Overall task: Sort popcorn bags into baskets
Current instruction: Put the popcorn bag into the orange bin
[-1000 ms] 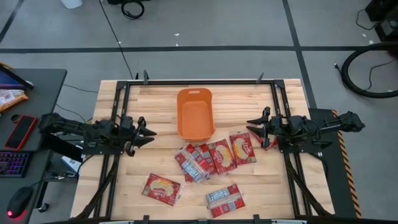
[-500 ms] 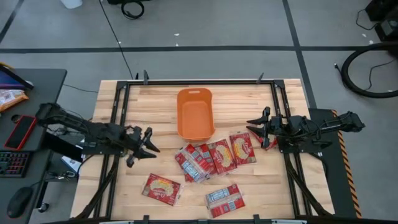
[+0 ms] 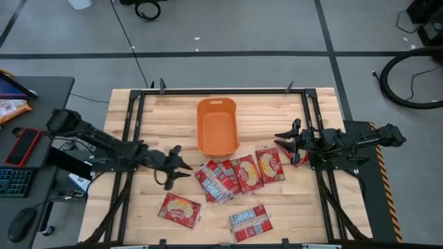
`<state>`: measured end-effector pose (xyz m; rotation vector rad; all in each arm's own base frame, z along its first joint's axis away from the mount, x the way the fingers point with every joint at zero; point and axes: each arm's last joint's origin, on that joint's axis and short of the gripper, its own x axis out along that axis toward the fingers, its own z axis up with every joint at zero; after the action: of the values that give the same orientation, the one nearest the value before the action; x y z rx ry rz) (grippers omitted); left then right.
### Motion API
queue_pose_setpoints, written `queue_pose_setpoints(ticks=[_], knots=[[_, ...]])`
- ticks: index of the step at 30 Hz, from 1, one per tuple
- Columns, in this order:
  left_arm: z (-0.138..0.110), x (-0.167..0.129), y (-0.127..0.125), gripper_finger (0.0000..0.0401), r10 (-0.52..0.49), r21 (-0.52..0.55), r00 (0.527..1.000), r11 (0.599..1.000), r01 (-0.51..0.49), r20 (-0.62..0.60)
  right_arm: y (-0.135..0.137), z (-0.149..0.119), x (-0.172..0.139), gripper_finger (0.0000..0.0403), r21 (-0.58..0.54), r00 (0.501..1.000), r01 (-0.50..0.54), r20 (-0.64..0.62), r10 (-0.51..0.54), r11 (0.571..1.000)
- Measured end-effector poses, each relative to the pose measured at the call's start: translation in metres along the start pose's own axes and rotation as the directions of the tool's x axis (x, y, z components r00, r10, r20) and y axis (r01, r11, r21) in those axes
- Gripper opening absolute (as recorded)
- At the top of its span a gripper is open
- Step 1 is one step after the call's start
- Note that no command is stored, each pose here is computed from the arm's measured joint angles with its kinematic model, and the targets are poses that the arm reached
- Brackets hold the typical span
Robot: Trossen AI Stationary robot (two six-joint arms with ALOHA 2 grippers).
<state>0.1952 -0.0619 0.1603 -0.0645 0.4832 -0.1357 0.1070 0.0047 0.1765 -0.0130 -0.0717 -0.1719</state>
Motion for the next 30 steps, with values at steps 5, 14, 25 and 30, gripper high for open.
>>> queue_pose_setpoints(ticks=[5,14,25,30], knots=[[0.005,0.026,-0.017,0.0125,-0.064,0.047,0.981,0.996,0.074,-0.185,0.0,0.0,0.0,0.0119,0.0,1.0,0.0,0.0,0.0,1.0],[-0.005,0.035,-0.079,0.0125,-0.177,0.009,0.807,0.975,0.221,-0.564,0.0,0.0,0.0,0.0119,0.0,1.0,0.0,0.0,0.0,1.0],[0.01,0.028,-0.161,0.0125,0.036,0.175,0.899,0.983,0.046,-0.436,0.0,0.0,0.0,0.0119,0.0,1.0,0.0,0.001,0.0,1.0],[0.018,0.056,-0.191,0.0125,0.069,0.163,0.882,0.987,0.009,-0.466,0.0,0.0,0.0,0.0119,0.0,1.0,0.0,0.0,0.0,1.0]])
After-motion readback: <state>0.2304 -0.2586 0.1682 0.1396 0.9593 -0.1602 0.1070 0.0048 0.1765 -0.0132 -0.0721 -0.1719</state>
